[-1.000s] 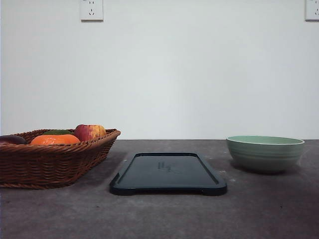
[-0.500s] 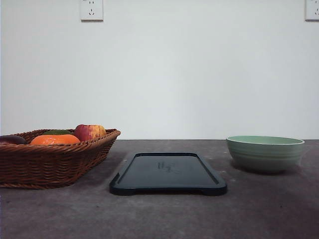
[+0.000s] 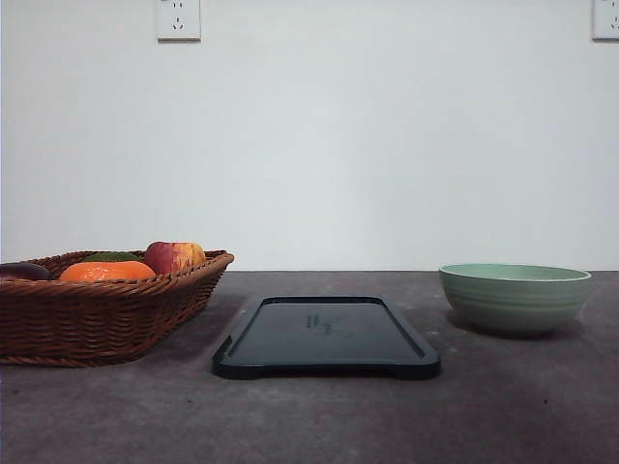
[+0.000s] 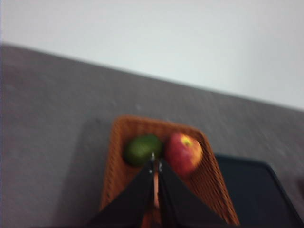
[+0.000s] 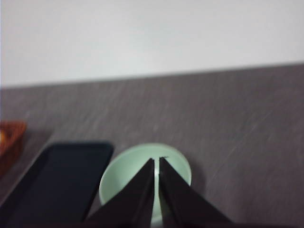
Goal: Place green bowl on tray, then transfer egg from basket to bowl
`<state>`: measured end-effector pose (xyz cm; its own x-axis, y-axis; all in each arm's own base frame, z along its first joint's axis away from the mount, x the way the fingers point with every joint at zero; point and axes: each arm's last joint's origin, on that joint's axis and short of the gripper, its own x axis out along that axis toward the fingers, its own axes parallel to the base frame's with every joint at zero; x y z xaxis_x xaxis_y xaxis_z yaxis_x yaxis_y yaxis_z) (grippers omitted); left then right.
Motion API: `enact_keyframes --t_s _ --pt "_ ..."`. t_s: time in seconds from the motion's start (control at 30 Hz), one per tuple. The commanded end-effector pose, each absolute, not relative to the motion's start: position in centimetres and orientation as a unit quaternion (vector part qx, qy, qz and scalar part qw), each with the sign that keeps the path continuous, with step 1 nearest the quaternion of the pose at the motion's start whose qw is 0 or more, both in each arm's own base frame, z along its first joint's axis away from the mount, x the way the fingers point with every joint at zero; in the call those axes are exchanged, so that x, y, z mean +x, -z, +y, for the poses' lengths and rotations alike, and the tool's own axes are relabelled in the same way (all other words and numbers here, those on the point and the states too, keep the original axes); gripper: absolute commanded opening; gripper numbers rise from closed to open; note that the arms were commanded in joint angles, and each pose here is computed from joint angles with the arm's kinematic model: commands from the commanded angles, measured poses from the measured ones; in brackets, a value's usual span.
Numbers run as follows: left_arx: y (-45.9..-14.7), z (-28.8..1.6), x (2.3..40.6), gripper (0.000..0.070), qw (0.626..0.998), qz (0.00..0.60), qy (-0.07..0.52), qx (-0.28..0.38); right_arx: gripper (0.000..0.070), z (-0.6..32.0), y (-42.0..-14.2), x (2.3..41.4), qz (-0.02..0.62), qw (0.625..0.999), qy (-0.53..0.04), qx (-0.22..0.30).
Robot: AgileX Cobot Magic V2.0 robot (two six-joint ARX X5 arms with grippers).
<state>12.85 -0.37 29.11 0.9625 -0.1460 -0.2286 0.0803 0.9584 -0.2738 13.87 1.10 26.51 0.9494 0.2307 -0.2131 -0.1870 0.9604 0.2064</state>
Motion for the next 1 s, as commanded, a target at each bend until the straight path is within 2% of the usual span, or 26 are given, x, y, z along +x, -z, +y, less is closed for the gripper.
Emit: enact_keyframes --t_s 0.0,0.23,0.4,0.47,0.5,0.57,0.6,0.63,0.67,0.97 --pt "-29.9 -0.5 13.3 0.0000 0.980 0.140 0.074 -0.119 0.0006 1.2 -27.1 14.5 0.135 0.981 -0.118 0.072" --pt "-31.1 -0.6 15.2 0.0000 0.962 0.235 0.100 -0.097 0.0006 1.4 -27.5 16.5 0.229 0.961 -0.141 0.057" --pt "-31.5 -0.6 15.7 0.0000 0.963 0.230 0.102 -0.095 0.0006 1.5 -27.6 17.1 0.238 0.959 -0.145 0.057" --pt "-31.5 -0.6 15.7 0.0031 0.963 0.230 0.102 -0.095 0.0009 1.5 -27.6 17.1 0.237 0.959 -0.148 0.052" --pt "-31.5 -0.6 15.7 0.0096 0.963 0.231 0.102 -0.095 0.0030 1.5 -27.6 17.1 0.237 0.958 -0.153 0.049" --pt "-31.4 -0.6 15.7 0.0239 0.963 0.232 0.101 -0.095 0.0146 1.6 -27.6 17.0 0.238 0.958 -0.156 0.048" --pt "-31.5 -0.6 15.7 0.0286 0.963 0.232 0.101 -0.095 0.0236 1.6 -27.6 17.0 0.238 0.957 -0.156 0.048" --pt "-31.5 -0.6 15.7 0.0309 0.963 0.232 0.101 -0.095 0.0294 1.6 -27.6 17.0 0.238 0.957 -0.156 0.049" --pt "-31.5 -0.6 15.7 0.0315 0.963 0.232 0.101 -0.095 0.0323 1.6 -27.6 17.0 0.238 0.957 -0.155 0.050" --pt "-31.4 -0.6 15.7 0.0315 0.962 0.232 0.101 -0.098 0.0323 1.5 -28.0 17.2 0.267 0.950 -0.148 0.070"
